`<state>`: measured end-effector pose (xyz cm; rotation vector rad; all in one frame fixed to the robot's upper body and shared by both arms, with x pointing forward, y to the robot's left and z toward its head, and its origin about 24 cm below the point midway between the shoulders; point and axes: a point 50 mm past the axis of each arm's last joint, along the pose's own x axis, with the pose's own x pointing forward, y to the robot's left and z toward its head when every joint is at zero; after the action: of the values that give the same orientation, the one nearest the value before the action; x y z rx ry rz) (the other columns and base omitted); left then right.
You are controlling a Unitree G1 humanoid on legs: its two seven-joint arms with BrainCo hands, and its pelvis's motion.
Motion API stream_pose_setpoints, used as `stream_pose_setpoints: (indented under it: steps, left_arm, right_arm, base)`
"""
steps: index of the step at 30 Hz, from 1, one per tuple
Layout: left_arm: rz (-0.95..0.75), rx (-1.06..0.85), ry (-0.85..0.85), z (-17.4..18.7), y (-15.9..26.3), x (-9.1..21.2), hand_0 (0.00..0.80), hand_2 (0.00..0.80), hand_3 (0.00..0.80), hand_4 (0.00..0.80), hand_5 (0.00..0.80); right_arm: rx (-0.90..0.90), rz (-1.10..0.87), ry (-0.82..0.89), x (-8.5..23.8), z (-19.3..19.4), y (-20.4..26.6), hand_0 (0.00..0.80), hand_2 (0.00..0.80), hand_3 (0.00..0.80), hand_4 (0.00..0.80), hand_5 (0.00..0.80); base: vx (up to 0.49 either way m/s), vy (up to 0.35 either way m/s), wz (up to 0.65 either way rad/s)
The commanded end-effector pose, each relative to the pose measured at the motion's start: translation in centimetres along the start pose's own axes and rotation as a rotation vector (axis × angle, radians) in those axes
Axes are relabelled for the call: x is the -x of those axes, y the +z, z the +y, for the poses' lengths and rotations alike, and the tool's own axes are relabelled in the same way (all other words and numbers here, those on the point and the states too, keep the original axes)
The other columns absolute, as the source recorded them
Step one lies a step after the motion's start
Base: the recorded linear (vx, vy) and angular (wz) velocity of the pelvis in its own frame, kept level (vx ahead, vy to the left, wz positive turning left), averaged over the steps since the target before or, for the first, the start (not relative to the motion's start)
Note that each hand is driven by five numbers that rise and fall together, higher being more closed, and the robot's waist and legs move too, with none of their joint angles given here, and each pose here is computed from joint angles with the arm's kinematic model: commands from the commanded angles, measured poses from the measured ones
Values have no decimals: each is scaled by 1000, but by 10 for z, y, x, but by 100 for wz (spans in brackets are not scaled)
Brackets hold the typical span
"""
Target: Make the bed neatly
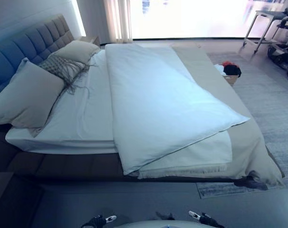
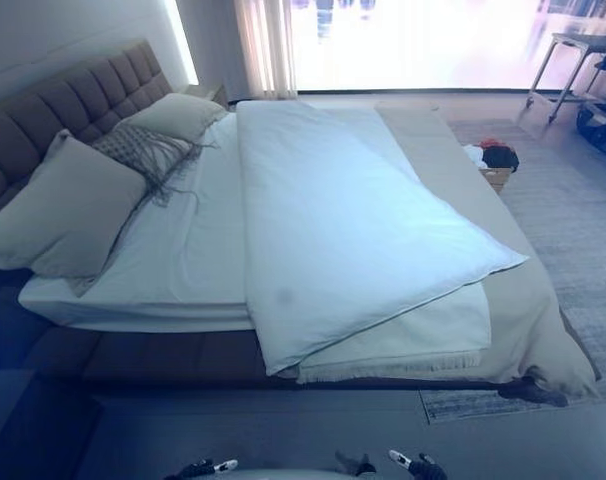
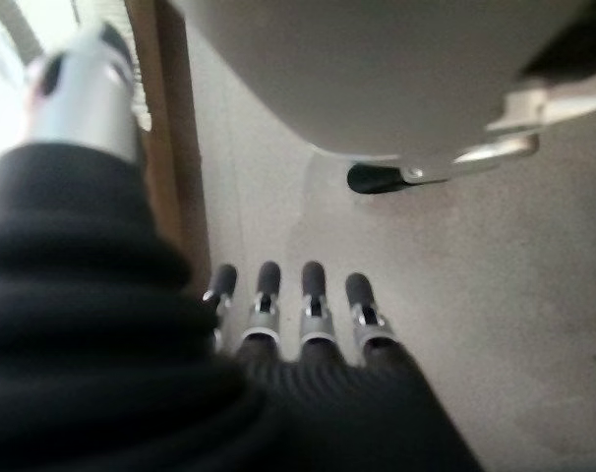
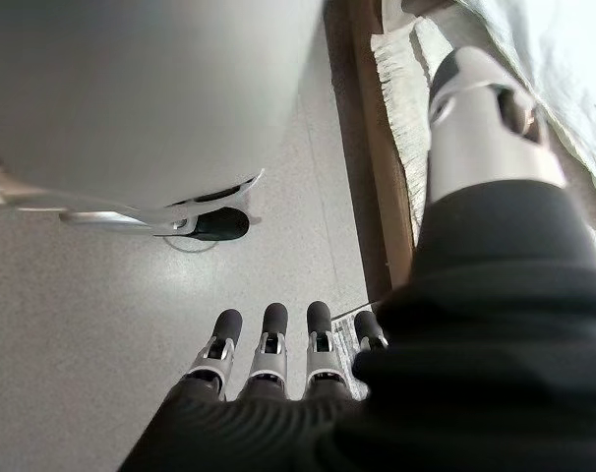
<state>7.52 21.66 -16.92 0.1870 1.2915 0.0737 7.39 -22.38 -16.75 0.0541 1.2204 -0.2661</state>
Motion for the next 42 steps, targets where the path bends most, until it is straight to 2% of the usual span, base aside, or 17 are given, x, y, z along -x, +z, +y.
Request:
stream_pose_setpoints:
  steps: [1, 5, 12, 16, 24, 31, 39, 42]
  left_arm:
    - [-101, 57, 14, -5, 33, -2, 0, 0, 0, 0, 0]
    - [-87, 83, 7, -10, 27, -2, 0, 0, 0, 0, 0]
    - [-42, 86, 22, -9, 5, -1, 0, 0, 0, 0, 0]
    - [-49, 99, 49, 1, 4, 0, 0, 0, 0, 0, 0]
    - [-101, 46, 51, 9, 33, -2, 0, 0, 0, 0, 0]
    - [-62, -10, 58, 11, 29, -2, 0, 0, 0, 0, 0]
    - [-105, -2, 74, 21, 39, -2, 0, 0, 0, 0, 0]
    - [-109, 11, 70, 16, 37, -2, 0, 0, 0, 0, 0]
  right_arm:
    - [32, -92, 54, -5, 19, 41, 0, 0, 0, 0, 0]
    - [70, -43, -6, -4, 6, 31, 0, 0, 0, 0, 0]
    - [-27, -16, -44, -3, -11, 19, 0, 0, 0, 0, 0]
    - [-81, -6, -43, -2, -8, 15, 0, 0, 0, 0, 0]
    - [-66, -86, 29, -4, 15, 30, 0, 0, 0, 0, 0]
    - [-111, -82, -6, -4, 10, 33, 0, 0, 0, 0, 0]
    - [-124, -59, -22, -4, 3, 27, 0, 0, 0, 0, 0]
    - [-62, -59, -40, -4, 5, 30, 0, 0, 0, 0, 0]
  base:
    - [20, -138, -8]
    - [154, 25, -3]
    - [351, 130, -25]
    - [347, 222, 0]
    - [308, 184, -7]
    - [226, 170, 4]
    - [251, -127, 18]
    - [213, -156, 52]
